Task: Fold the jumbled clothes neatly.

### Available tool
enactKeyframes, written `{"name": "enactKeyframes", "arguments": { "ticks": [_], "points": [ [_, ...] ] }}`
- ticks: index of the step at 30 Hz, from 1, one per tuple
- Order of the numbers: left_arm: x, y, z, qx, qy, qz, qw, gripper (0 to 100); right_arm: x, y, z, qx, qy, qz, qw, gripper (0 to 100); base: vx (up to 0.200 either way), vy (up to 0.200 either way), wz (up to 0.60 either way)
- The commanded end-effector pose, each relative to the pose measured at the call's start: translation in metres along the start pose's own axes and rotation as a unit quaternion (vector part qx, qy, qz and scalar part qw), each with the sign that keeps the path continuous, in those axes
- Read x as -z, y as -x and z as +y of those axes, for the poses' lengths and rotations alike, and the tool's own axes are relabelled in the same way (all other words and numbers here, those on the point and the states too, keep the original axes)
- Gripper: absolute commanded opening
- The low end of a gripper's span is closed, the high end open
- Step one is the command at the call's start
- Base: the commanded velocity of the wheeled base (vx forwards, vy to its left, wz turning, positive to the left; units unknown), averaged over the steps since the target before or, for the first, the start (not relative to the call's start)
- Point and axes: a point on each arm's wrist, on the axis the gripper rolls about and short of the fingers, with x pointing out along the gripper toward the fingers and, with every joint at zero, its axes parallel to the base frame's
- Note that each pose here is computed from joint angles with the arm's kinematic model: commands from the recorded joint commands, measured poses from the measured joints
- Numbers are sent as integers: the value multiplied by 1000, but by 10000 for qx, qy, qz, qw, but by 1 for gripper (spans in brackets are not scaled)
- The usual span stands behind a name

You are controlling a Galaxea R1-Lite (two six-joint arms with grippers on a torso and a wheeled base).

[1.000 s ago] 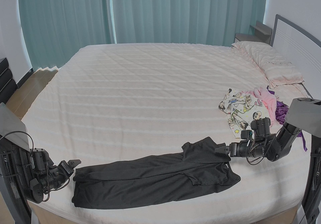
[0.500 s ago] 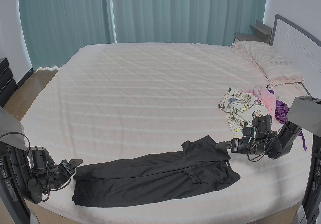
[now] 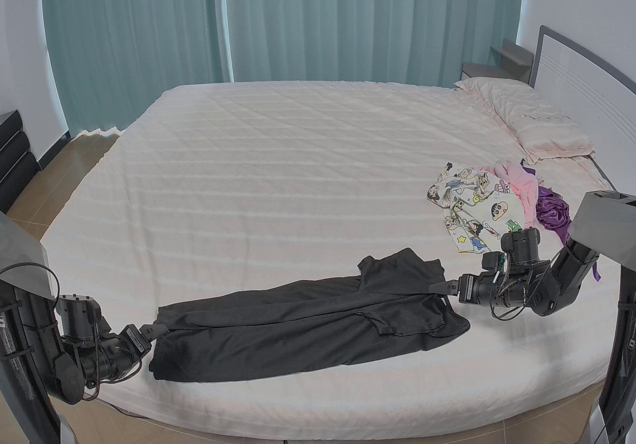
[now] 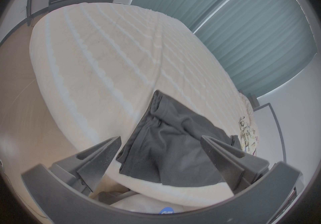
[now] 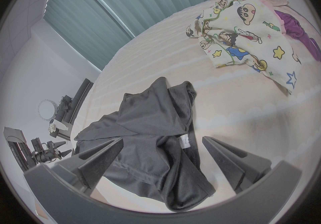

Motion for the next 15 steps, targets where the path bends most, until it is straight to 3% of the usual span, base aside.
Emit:
{"name": "enactKeyframes", "arguments": {
  "ticks": [1,8,15],
  "points": [
    [9,2,3,-182,-181,305,9992,100,1,-1,-2,16,-6,10,10000,100,0,0,0],
    [16,-3,5,-237,-549,585,9965,100,2,-2,-2,13,25,43,10000,100,0,0,0],
    [19,-11,1,-57,-683,518,9963,100,4,-3,-1,10,26,71,10000,100,0,0,0]
  ]
}}
